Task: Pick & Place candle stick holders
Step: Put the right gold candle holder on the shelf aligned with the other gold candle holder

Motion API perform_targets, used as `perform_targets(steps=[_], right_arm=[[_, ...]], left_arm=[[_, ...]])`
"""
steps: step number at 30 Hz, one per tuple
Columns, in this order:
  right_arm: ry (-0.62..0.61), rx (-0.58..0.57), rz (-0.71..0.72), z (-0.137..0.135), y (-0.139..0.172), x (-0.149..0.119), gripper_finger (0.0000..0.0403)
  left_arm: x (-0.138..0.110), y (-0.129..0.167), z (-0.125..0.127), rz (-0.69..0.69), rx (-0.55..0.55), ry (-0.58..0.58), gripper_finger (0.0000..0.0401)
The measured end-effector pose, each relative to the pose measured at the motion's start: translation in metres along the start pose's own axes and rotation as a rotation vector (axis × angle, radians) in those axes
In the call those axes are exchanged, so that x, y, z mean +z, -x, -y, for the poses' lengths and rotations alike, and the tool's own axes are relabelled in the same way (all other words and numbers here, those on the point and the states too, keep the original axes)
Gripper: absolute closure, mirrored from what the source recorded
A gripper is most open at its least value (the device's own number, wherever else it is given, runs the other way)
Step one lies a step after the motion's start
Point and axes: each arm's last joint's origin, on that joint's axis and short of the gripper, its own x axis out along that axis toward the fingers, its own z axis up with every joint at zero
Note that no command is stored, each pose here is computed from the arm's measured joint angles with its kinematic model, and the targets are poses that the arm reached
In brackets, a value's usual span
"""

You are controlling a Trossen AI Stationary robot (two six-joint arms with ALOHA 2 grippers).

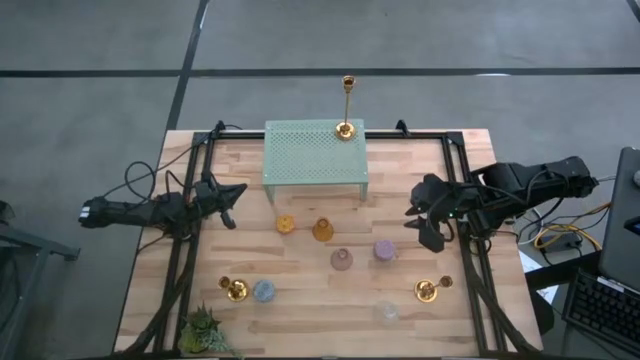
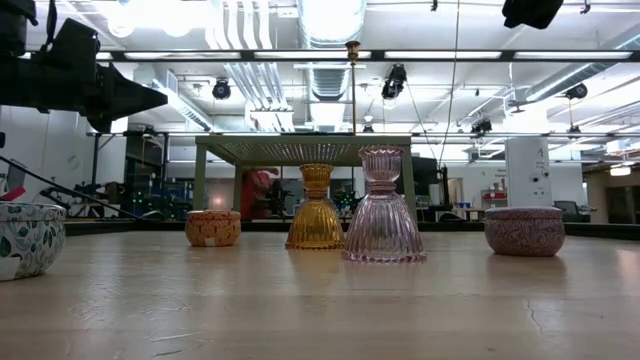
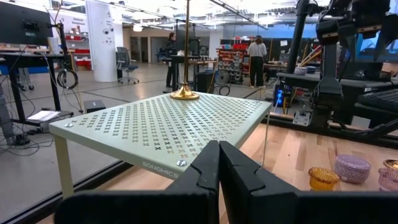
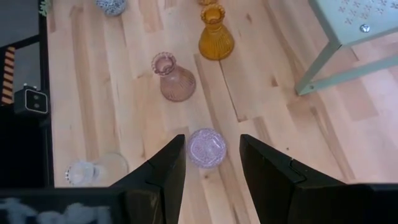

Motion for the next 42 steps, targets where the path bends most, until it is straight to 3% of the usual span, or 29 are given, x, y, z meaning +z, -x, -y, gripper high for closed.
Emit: perform_targets(steps=[31,36,42], right_arm=[[-0.035,0.122,0.033,-0.012,0.026,-0.017,0.0274],[-0.092,0.120,-0.038,-0.015,0.027,-0.026,0.0279],[-0.246,0.058,-0.225,-0.013,0.030,-0.047,0.0278]], left_arm=[[0.000,0.000,0.000,0.000,0.000,0.000,0.0391],[0.000,0.000,0.000,0.000,0.000,0.000,0.0391],[0.000,0.000,0.000,0.000,0.000,0.000,0.0391]])
